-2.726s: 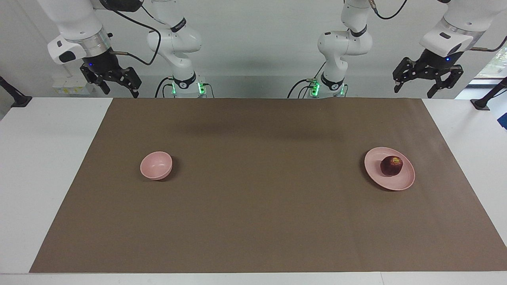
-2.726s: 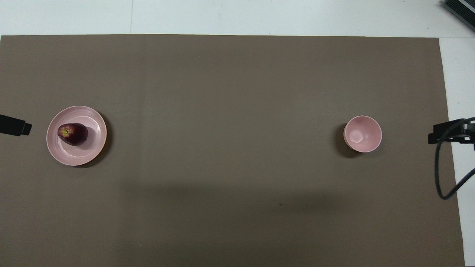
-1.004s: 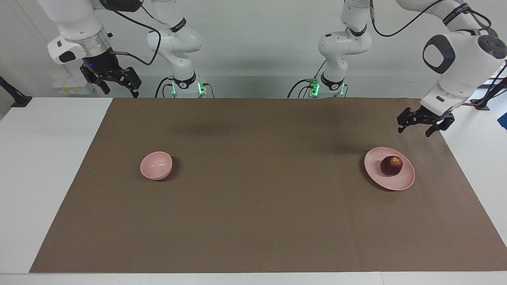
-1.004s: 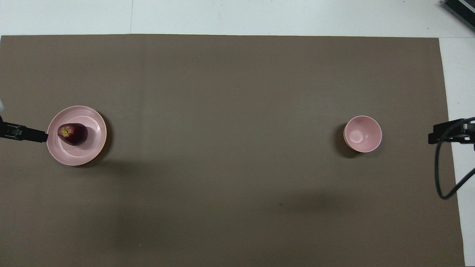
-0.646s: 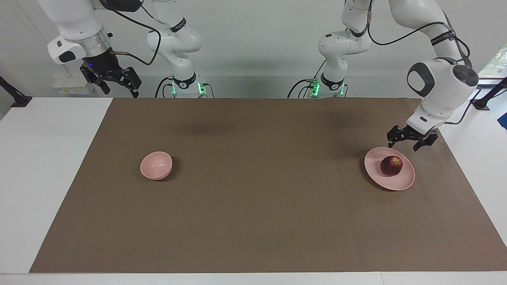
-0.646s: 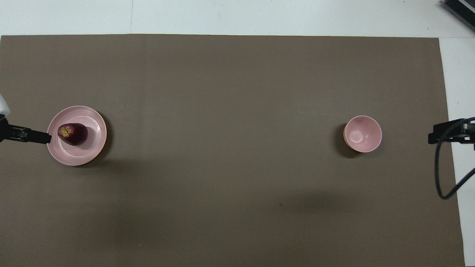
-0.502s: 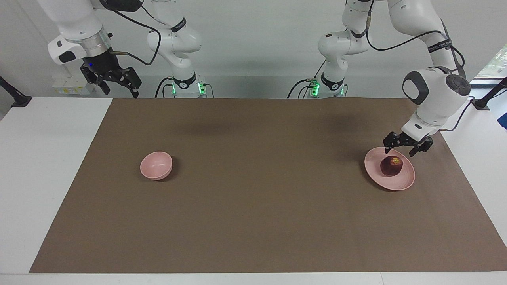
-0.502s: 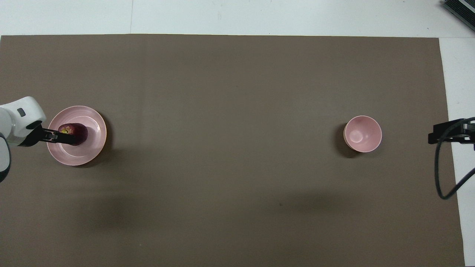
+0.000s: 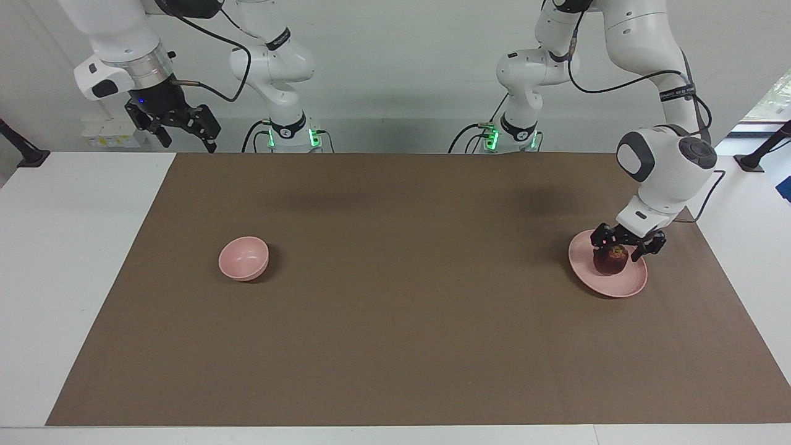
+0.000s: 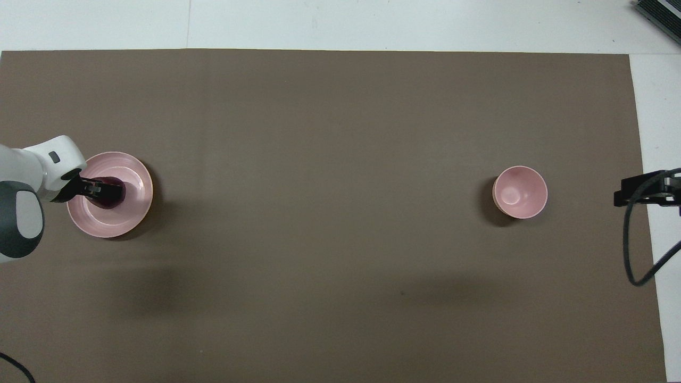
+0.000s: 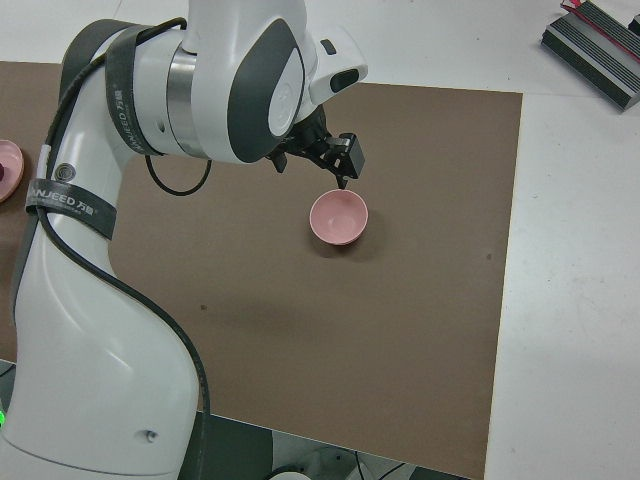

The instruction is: Move apple from plate to bowl

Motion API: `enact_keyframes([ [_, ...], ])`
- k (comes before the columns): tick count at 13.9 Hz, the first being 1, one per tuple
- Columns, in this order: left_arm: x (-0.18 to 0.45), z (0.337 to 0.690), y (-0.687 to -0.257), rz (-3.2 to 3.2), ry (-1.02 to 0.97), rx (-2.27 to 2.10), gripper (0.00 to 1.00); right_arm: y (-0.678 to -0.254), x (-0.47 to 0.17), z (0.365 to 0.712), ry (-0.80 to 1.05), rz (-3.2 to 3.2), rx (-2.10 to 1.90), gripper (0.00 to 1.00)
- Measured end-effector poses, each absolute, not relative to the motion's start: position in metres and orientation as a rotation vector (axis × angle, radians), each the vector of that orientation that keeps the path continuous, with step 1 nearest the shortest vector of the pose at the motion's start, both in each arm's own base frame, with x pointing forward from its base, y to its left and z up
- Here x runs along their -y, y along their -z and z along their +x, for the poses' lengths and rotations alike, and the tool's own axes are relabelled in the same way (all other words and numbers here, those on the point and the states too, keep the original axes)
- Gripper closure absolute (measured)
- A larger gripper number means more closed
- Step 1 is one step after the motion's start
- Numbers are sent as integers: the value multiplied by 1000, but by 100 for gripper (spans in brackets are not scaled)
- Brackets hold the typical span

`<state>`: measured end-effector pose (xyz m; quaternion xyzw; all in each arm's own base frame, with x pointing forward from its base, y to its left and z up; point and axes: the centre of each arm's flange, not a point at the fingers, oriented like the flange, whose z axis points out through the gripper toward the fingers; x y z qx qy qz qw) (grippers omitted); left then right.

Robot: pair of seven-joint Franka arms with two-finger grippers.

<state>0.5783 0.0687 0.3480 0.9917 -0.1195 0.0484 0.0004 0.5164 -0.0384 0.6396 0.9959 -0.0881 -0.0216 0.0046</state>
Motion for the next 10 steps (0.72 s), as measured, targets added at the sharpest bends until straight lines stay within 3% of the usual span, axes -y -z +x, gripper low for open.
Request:
enact_keyframes([
  [3,-71,577,-345,3115,-143,368,0,-640,38,516,68,3119,276,0],
  [4,-70,577,-344,3114,-140,370,7,-640,38,516,68,3119,276,0],
  [6,-66,576,-342,3111,-133,378,12,-640,38,516,68,3119,276,0],
  [7,-66,576,-344,3111,-136,382,26,-640,38,516,68,3119,276,0],
  [8,-66,576,-344,3111,-138,386,33,-640,38,516,68,3119,276,0],
  [10,-65,576,-344,3110,-138,395,33,-640,38,516,68,3119,276,0],
])
